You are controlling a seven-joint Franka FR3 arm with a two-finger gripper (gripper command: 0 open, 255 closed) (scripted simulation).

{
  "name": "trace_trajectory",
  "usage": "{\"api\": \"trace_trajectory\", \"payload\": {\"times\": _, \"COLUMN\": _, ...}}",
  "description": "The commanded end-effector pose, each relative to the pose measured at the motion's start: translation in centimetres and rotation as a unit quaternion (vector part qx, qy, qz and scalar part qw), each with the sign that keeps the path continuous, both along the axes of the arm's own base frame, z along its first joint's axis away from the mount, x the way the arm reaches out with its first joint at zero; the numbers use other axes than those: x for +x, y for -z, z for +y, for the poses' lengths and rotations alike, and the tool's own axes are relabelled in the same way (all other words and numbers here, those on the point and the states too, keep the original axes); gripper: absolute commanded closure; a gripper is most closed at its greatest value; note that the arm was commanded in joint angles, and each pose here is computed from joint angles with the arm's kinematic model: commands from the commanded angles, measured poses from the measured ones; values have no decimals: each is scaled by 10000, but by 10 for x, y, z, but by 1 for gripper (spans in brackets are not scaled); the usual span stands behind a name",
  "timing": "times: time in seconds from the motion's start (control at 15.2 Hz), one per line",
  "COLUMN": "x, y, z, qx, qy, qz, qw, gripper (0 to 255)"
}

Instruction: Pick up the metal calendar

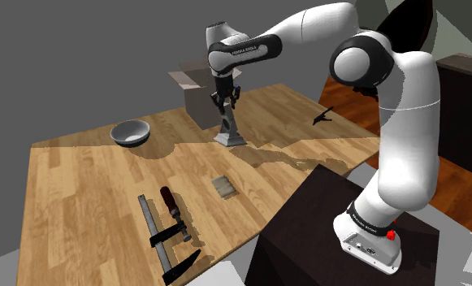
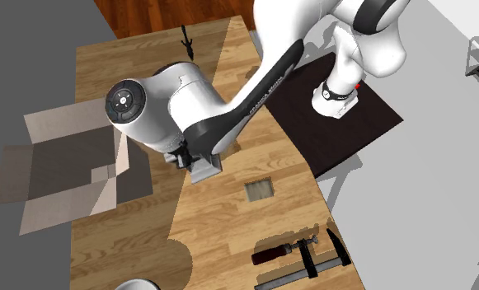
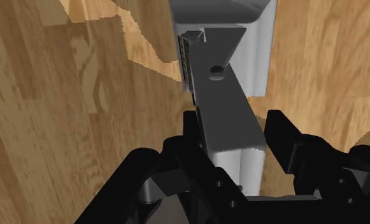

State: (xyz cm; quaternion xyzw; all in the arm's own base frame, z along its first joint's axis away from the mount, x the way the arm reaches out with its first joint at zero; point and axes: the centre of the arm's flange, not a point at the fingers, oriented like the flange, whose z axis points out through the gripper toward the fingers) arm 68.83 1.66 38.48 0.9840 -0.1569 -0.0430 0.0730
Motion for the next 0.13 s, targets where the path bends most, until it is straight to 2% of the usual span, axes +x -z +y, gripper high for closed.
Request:
{"api": "trace_trajectory", "payload": {"times": 0.0, "x": -1, "y": -8, "z": 0, "qx": 0, "qy": 0, "qz": -6, "qw": 10000, "gripper": 255}}
{"api": "trace_trajectory", "payload": {"times": 0.07, "x": -1, "y": -8, "z": 0, "qx": 0, "qy": 0, "qz": -6, "qw": 10000, "gripper": 255}}
